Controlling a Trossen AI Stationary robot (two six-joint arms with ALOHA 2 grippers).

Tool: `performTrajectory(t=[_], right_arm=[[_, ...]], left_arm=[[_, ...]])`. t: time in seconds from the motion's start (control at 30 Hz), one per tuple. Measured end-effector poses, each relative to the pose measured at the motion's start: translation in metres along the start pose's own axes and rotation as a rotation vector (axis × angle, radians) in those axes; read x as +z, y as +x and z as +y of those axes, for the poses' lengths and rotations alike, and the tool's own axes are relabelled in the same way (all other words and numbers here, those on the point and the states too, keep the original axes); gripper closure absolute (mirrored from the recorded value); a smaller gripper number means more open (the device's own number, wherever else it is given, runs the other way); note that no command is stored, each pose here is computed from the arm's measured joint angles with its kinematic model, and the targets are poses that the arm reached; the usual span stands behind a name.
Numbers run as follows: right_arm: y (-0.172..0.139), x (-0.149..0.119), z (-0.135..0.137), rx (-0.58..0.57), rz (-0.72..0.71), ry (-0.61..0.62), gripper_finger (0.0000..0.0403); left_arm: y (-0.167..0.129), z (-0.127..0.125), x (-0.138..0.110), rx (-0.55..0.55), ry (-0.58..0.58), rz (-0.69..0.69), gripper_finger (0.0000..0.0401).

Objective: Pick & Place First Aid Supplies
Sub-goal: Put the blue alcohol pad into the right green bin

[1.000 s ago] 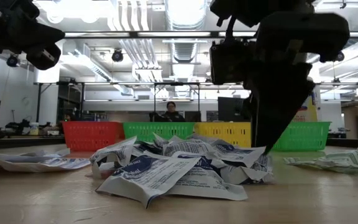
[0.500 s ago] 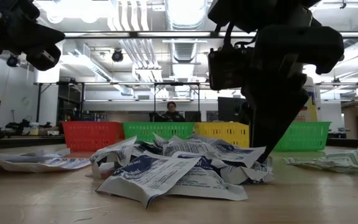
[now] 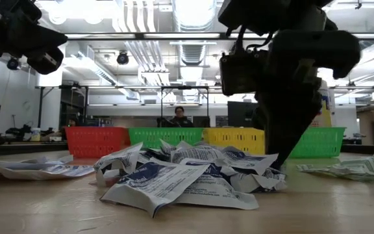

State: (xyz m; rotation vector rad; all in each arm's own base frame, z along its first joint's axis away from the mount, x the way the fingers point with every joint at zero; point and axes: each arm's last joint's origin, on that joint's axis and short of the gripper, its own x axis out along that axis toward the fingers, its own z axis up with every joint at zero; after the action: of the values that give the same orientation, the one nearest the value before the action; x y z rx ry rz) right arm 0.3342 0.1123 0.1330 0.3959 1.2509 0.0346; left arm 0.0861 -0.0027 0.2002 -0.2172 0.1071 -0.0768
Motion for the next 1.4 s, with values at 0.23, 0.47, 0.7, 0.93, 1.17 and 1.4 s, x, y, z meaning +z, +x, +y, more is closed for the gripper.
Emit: performTrajectory(t=[0.23, 0.47, 0.7, 0.93, 1.17, 1.4], right_arm=[[-0.026, -0.002, 0.003, 0.017, -0.004, -0.011, 0.0394], [-0.051, 0.001, 0.010, 0.079, -0.068, -0.109, 0.0394], [-0.084, 0.004, 0.014, 0.058, -0.209, -0.296, 0.0394], [-0.128, 0.001, 0.004, -0.280, -0.427, -0.267, 0.0394], [-0.162, -0.021, -0.018, -0.659, -0.491, -0.075, 0.0394], [-0.182, -0.039, -0.047, -0.816, -0.449, 0.164, 0.0394]], left_arm=[[0.000, 0.000, 0.000, 0.000, 0.000, 0.000, 0.0401], [0.000, 0.000, 0.000, 0.001, 0.000, 0.003, 0.0401], [0.000, 0.000, 0.000, 0.001, 0.000, 0.004, 0.0401], [0.000, 0.000, 0.000, 0.000, -0.001, 0.003, 0.0401], [0.000, 0.000, 0.000, 0.001, 0.000, 0.004, 0.0401], [0.000, 0.000, 0.000, 0.001, -0.001, 0.004, 0.0401]])
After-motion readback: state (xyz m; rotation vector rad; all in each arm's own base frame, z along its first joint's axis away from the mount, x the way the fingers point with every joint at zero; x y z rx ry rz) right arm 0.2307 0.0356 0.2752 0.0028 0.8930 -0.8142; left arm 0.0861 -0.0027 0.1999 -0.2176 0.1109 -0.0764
